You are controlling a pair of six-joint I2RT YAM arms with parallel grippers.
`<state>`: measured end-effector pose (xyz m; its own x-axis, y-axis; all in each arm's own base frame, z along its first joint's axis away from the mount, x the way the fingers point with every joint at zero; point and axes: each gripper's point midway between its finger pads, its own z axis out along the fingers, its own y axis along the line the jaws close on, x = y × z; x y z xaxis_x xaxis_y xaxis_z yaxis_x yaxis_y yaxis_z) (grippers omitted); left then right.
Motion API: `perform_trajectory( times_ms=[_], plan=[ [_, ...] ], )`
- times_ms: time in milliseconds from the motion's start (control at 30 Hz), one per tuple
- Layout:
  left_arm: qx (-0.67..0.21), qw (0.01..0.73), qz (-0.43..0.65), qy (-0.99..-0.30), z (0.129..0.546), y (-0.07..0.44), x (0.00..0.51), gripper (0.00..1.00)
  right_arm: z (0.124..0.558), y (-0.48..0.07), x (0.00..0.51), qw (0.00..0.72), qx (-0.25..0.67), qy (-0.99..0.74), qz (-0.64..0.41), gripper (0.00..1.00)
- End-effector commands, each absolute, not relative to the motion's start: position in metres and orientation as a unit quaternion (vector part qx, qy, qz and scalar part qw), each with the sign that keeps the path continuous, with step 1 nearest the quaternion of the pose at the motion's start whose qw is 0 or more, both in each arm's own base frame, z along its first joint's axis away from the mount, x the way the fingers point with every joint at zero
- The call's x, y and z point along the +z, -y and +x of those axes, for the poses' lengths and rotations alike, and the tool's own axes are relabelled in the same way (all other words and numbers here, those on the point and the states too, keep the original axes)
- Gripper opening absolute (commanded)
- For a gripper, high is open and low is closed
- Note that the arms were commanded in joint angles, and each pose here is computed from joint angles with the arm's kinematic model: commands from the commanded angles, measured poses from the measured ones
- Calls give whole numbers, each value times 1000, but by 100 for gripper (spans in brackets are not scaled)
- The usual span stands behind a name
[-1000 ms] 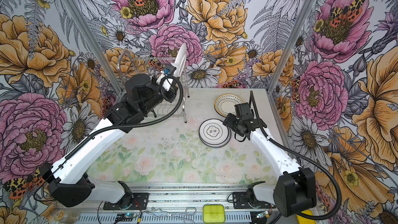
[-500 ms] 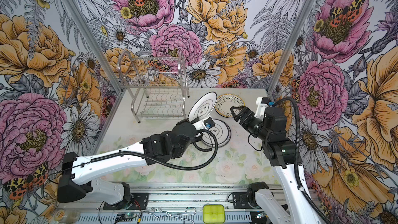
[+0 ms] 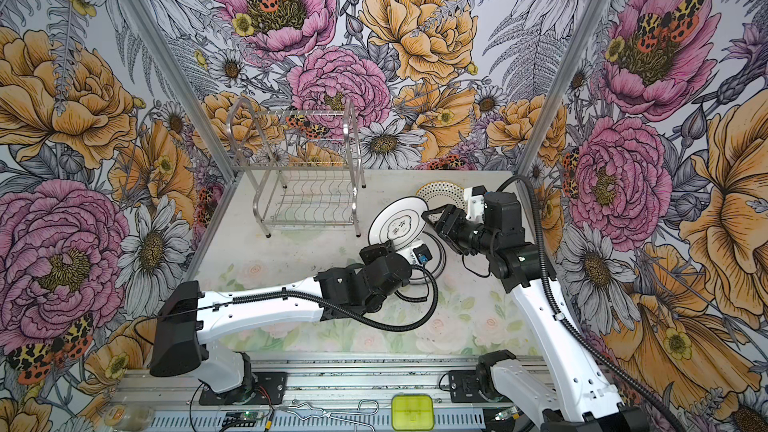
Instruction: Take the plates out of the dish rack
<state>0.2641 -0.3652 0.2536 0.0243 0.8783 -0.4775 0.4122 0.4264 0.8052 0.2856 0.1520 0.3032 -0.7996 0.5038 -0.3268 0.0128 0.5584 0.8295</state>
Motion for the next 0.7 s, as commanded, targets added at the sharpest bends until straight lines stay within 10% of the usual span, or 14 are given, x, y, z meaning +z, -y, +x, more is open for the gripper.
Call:
perform_trajectory(
  times_ms=[0,600,667],
  plan=[
    [237,550,457,-657,270,371,274,0,297,-163,302,276,449,-839,136,65],
    [250,565,446,-647,281,379,269,0,303,-173,260,243,443,-851,147,1],
    [251,568,440,-649,282,379,270,14,303,-171,258,247,439,-851,150,0]
  ],
)
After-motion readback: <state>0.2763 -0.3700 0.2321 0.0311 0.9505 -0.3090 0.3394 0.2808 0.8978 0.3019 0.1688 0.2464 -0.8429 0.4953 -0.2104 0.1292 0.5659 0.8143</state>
